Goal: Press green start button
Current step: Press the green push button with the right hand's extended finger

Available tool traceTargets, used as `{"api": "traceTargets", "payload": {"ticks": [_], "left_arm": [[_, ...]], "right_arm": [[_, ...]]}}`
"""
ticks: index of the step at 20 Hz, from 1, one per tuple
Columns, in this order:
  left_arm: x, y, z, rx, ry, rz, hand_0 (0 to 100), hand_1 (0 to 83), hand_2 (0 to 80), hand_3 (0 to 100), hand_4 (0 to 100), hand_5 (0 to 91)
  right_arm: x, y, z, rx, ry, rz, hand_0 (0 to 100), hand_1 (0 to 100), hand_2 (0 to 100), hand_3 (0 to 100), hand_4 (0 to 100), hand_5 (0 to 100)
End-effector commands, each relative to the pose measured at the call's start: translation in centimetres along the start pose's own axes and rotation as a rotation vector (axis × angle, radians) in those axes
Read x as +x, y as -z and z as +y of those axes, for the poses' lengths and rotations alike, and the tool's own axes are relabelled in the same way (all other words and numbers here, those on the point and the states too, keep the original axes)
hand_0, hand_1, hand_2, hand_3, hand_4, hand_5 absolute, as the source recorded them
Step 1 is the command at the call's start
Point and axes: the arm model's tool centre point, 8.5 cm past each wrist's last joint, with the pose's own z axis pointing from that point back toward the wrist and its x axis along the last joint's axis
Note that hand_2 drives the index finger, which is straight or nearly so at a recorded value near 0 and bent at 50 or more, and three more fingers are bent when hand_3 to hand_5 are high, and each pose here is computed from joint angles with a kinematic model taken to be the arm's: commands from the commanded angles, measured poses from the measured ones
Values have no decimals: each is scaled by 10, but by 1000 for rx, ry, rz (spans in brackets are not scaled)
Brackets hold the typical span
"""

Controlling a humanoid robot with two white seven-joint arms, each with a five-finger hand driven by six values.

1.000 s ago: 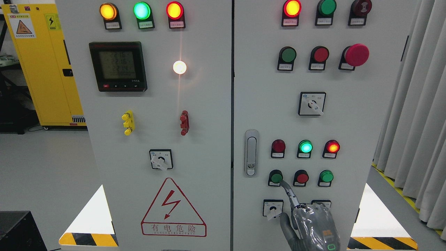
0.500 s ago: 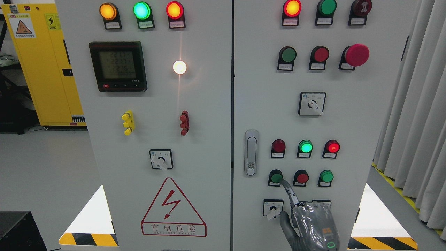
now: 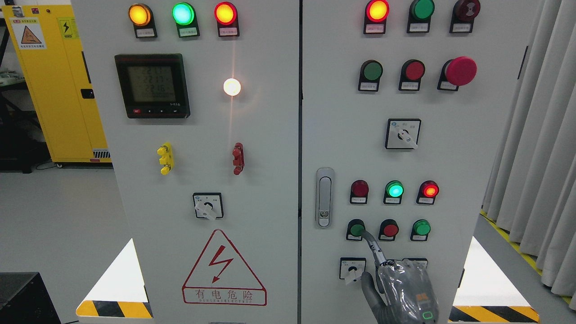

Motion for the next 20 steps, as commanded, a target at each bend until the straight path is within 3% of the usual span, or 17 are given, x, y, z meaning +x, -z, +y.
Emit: {"api": "traceTargets", "payload": {"ticks": [1,20], "left_arm": [[0,0,-1,-2,-1,0,120,556,0,0,0,0],[0,0,0,0,1,0,120,556,0,0,0,0]], "right_arm": [[7,1,3,16,5,-19,736,916,0,997,1000,1000],[8,6,4,18,6,-26,734,912,0,991,1000,1000]]}}
